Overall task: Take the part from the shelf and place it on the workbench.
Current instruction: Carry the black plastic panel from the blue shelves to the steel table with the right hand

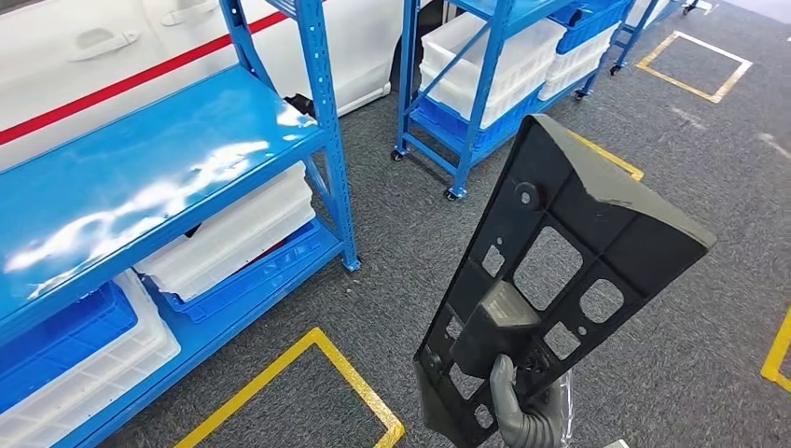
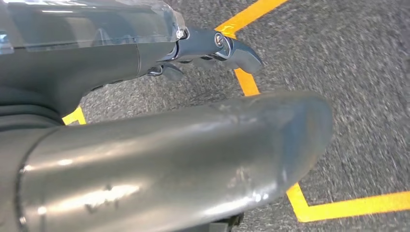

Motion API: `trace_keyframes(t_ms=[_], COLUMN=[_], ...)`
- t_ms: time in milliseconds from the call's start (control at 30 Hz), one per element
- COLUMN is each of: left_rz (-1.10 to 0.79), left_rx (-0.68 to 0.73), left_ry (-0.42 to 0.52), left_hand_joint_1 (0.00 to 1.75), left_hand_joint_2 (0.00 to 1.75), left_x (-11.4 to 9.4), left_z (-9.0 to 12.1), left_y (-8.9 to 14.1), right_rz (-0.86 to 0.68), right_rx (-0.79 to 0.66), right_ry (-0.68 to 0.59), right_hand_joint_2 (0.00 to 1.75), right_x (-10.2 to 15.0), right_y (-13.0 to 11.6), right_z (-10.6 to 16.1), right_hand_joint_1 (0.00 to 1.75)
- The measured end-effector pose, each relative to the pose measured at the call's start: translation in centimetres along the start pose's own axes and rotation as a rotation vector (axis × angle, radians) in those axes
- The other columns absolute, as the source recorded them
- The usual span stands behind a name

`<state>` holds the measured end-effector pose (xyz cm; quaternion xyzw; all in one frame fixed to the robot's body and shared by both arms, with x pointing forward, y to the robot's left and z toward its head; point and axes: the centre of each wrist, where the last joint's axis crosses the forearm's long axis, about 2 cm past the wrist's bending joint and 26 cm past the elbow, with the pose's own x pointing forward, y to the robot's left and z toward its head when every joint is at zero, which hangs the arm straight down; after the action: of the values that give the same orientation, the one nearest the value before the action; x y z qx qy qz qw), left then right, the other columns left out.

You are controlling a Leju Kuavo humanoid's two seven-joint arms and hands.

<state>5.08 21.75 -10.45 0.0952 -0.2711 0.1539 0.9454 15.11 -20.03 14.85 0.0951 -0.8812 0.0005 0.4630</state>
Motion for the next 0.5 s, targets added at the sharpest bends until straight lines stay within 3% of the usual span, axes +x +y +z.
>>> trace_keyframes(t_ms=[500], left_rz=[-0.015], left_rx=[-0.003], left_ry=[-0.003], left_hand_joint_1=[0.0], left_hand_joint_2=[0.0], left_x=[-0.06], left_z=[0.01], left_y=[0.09], right_rz=[-0.004], right_rx=[-0.022], right_ry=[-0.002], right_hand_joint_2=[1.75], right_x=[0.08], right_y=[-0.04], right_z=[0.17], right_hand_joint_1=[1.75])
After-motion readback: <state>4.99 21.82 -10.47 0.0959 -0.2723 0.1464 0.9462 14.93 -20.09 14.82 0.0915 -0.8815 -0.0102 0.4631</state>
